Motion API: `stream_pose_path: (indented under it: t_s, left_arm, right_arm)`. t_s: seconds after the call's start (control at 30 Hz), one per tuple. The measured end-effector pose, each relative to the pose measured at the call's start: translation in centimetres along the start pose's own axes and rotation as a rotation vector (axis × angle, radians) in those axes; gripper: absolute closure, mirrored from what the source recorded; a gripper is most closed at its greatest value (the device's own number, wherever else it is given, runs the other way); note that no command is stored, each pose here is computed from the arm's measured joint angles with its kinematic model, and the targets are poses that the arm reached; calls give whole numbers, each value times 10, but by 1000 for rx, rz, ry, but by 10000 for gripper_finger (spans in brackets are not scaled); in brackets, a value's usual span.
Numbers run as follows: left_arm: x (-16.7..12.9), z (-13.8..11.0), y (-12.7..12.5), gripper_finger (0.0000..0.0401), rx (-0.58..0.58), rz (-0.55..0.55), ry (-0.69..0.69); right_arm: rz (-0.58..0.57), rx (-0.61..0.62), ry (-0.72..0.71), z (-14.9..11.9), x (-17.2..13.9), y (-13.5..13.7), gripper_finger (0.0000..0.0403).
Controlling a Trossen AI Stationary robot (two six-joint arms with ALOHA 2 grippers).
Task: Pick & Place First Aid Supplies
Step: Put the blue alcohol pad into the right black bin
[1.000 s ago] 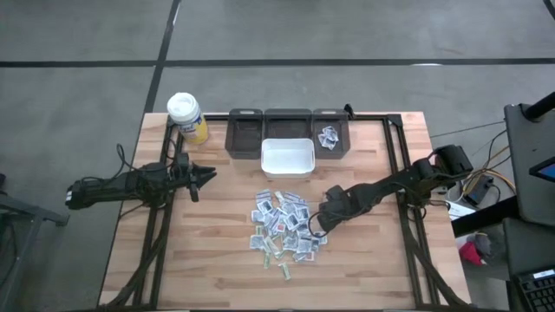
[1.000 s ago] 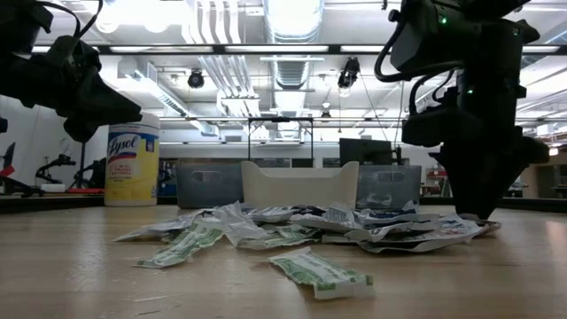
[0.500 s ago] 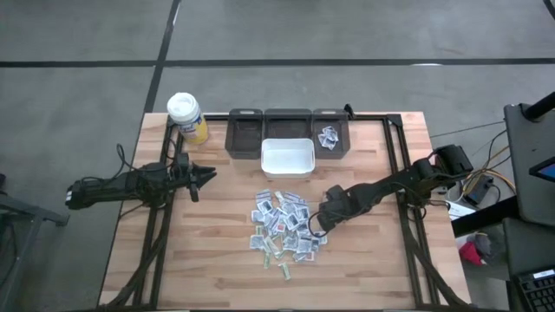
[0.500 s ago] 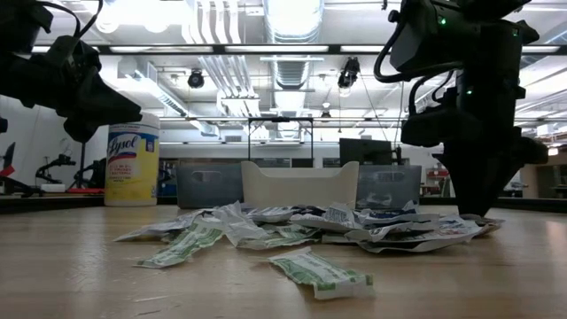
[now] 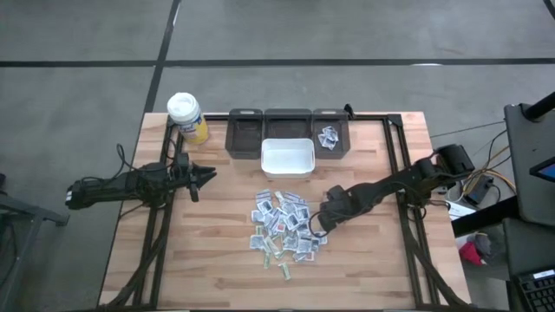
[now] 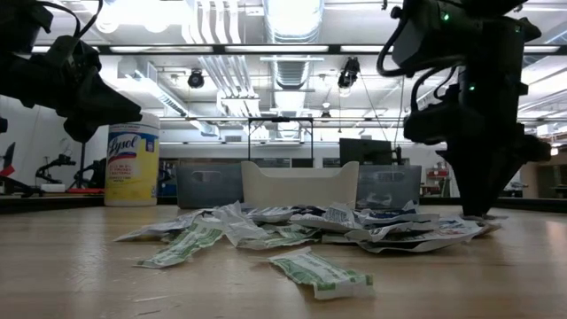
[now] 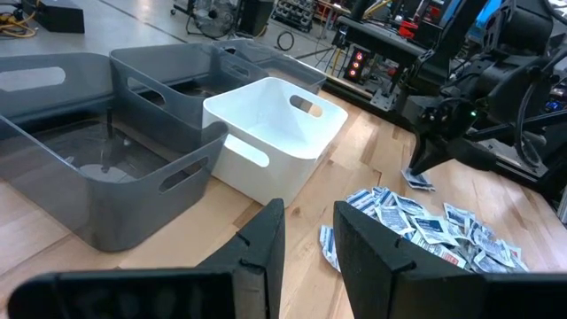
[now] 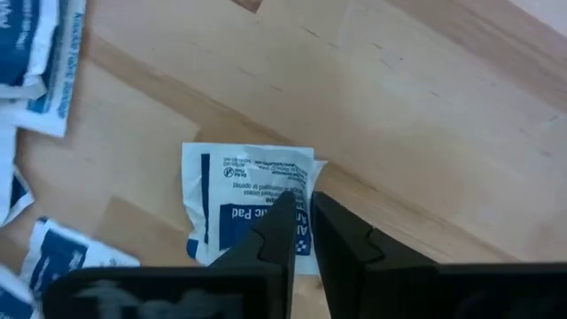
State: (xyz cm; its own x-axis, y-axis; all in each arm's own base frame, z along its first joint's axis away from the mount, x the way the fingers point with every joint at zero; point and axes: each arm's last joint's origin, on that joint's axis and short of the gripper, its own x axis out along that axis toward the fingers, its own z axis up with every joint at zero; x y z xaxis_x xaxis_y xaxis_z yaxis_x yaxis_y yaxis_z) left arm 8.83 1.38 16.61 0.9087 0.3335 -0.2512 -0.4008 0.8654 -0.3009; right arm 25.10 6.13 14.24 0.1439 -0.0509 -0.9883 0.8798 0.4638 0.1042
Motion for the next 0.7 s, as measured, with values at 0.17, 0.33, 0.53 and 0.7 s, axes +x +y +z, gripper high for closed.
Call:
stream_pose_path:
  t_s: [0.17, 0.33, 0.53, 0.7]
  left_arm:
    - [0, 0, 0, 307, 0, 0, 0]
    - [0, 0, 0, 307, 0, 0, 0]
    - [0, 0, 0, 307, 0, 0, 0]
    - [0, 0, 0, 307, 0, 0, 0]
  right_arm:
    - [11, -1, -3, 0, -7, -2, 377]
    - [25, 1, -7, 0, -13, -4, 387]
    - [37, 2, -9, 0, -19, -5, 394]
    - [40, 5, -10, 0, -20, -6, 394]
